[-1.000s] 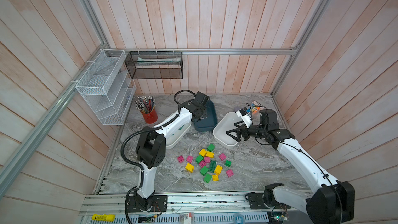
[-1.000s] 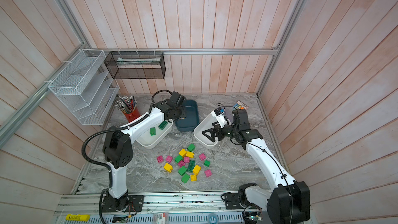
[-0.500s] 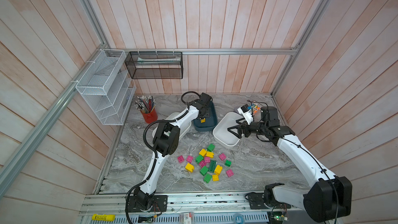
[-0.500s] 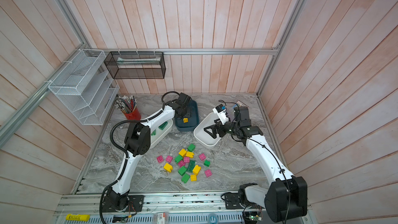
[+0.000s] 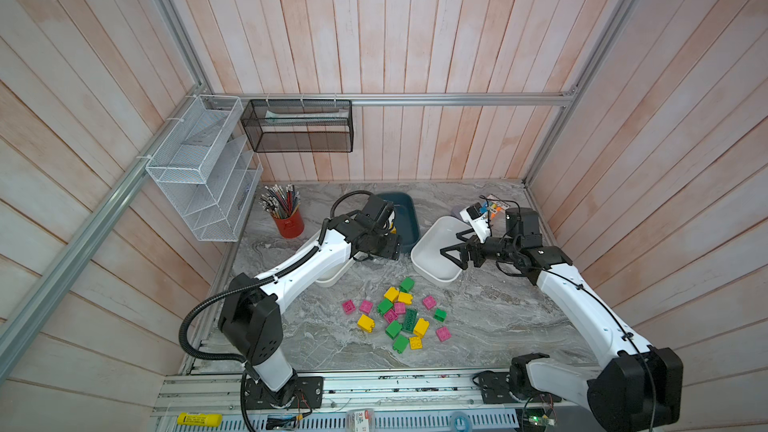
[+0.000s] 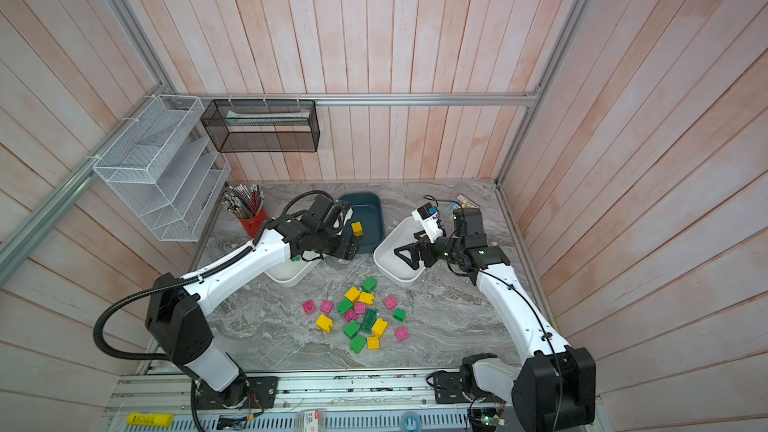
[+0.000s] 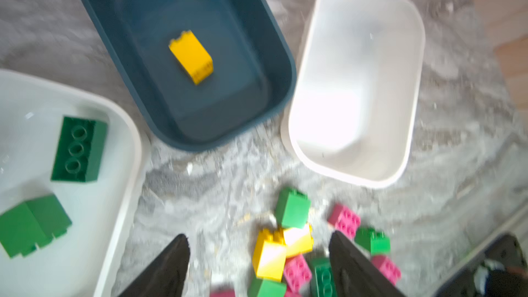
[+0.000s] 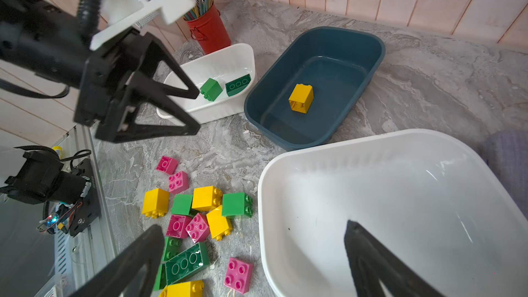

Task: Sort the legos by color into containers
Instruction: 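Lift the yellow brick and drop it into the teal bin, then lower the left gripper onto a magenta brick and grasp it, then carry the magenta brick toward the white bin farther from the left arm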

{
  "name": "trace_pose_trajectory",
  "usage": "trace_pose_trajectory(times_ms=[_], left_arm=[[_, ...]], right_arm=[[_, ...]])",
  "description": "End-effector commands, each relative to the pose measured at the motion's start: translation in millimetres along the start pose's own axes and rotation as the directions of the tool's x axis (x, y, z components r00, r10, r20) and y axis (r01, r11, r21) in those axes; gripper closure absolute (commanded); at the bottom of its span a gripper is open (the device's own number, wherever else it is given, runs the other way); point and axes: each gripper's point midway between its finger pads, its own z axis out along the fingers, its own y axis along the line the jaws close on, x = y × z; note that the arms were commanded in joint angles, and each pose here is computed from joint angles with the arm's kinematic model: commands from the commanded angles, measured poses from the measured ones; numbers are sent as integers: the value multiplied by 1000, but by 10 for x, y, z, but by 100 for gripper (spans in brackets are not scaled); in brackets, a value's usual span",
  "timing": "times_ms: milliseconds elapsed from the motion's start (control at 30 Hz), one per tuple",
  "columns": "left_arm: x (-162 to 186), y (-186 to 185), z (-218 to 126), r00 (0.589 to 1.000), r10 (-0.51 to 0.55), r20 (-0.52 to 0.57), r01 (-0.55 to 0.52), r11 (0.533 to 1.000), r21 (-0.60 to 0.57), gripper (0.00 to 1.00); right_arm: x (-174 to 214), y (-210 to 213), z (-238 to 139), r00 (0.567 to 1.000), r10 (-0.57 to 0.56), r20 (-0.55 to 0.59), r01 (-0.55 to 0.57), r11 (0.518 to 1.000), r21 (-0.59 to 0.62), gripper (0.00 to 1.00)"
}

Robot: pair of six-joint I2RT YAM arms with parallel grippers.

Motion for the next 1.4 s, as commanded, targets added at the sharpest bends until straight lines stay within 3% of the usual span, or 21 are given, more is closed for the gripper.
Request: trace_pose_trajectory(times_ms=[0, 100, 233, 467, 933, 1067, 1267, 1367], left_arm=[[519, -50, -59, 980, 154, -126, -142, 985, 98, 21], [858, 13, -139, 937, 297, -186, -277, 953, 125, 22], [1295, 222, -102, 850, 452, -271, -432, 892, 134, 22], [1638, 584, 47, 805, 473, -357, -461, 879, 126, 22], [1759, 908, 492, 759, 516, -396, -545, 837, 46, 30], [1834, 956, 582, 746, 517, -419, -549, 834, 51, 41], [1806, 879, 588, 768, 502, -397, -520, 851, 71, 63], [1712, 854, 520, 785, 476, -397, -496, 866, 59, 68]], right_arm=[[64, 59, -13, 1000, -4, -1, 4, 1000, -27, 2], [79, 102, -6, 1000, -2, 1, 2, 999, -47, 2], [80, 192, 6, 1000, -5, 1, 5, 997, -81, 2], [102, 238, 15, 1000, -7, -12, 6, 997, -83, 2], [193, 244, -3, 999, 4, -47, -7, 997, -75, 2], [203, 243, -5, 999, 7, -51, -11, 997, -73, 2], [212, 236, -34, 998, 6, -58, -10, 998, -64, 2], [186, 218, -80, 998, 11, -54, -14, 999, -51, 2]])
